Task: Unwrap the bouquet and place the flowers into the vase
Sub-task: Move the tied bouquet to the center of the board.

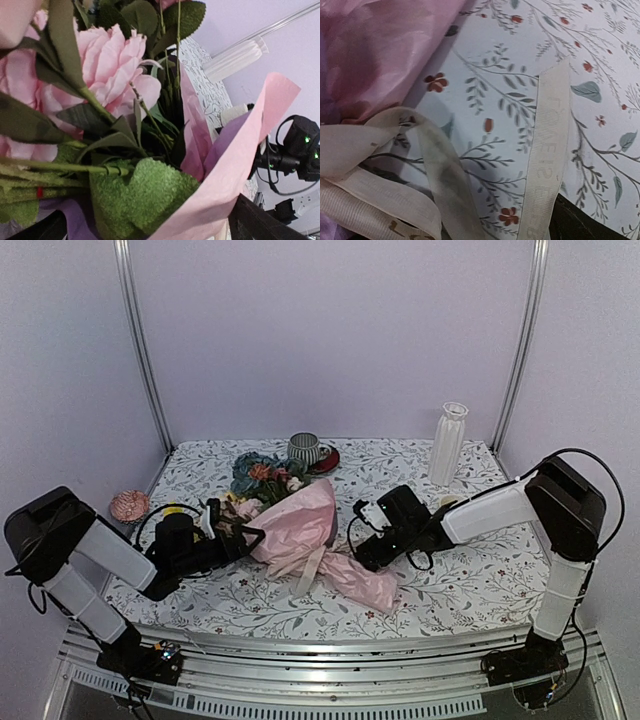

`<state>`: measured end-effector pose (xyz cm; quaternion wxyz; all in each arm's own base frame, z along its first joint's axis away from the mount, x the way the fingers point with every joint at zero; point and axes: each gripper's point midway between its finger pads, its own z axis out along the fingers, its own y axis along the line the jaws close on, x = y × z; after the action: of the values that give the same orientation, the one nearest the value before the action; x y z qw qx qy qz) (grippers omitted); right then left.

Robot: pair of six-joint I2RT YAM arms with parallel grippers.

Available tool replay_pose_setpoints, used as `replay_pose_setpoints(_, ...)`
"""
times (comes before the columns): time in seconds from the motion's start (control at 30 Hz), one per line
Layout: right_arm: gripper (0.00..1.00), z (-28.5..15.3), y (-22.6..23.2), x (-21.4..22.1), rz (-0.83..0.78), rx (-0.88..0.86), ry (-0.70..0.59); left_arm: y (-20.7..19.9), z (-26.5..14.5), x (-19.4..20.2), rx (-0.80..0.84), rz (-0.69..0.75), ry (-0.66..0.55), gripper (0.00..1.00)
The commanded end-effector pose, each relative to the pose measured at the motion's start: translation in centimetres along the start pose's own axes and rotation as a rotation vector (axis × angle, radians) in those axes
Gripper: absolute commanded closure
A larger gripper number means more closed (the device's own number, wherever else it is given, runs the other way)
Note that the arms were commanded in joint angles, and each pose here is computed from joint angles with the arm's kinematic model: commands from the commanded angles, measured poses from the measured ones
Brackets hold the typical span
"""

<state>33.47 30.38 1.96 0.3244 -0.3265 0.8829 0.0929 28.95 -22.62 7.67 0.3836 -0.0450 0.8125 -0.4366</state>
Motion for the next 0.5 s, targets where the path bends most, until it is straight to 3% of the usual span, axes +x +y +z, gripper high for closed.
replay_pose_setpoints(0.0, 0.10, -0.4, 5.8, -0.1, -0.128, -0.215, -0.001, 0.2, 0.3, -1.9, 0.027, 0.031, -0.013, 0.03)
replay_pose_setpoints(0.13, 0.10, -1.7, 7.8, -0.7, -0.159, -0.315, -0.043, 0.7, 0.5, -2.8, 0.025, 0.040, -0.012, 0.03)
replay_pose_setpoints(0.3, 0.08, -2.5, 4.5, -2.3, -0.106, -0.137, -0.109, 0.8, 1.4, -2.9, 0.029, 0.058, 0.019, 0.03)
replay_pose_setpoints(0.47, 0.08, -4.6, 1.6, -3.7, -0.024, -0.083, -0.195, 0.9, 2.8, -2.9, 0.044, 0.062, 0.049, 0.03)
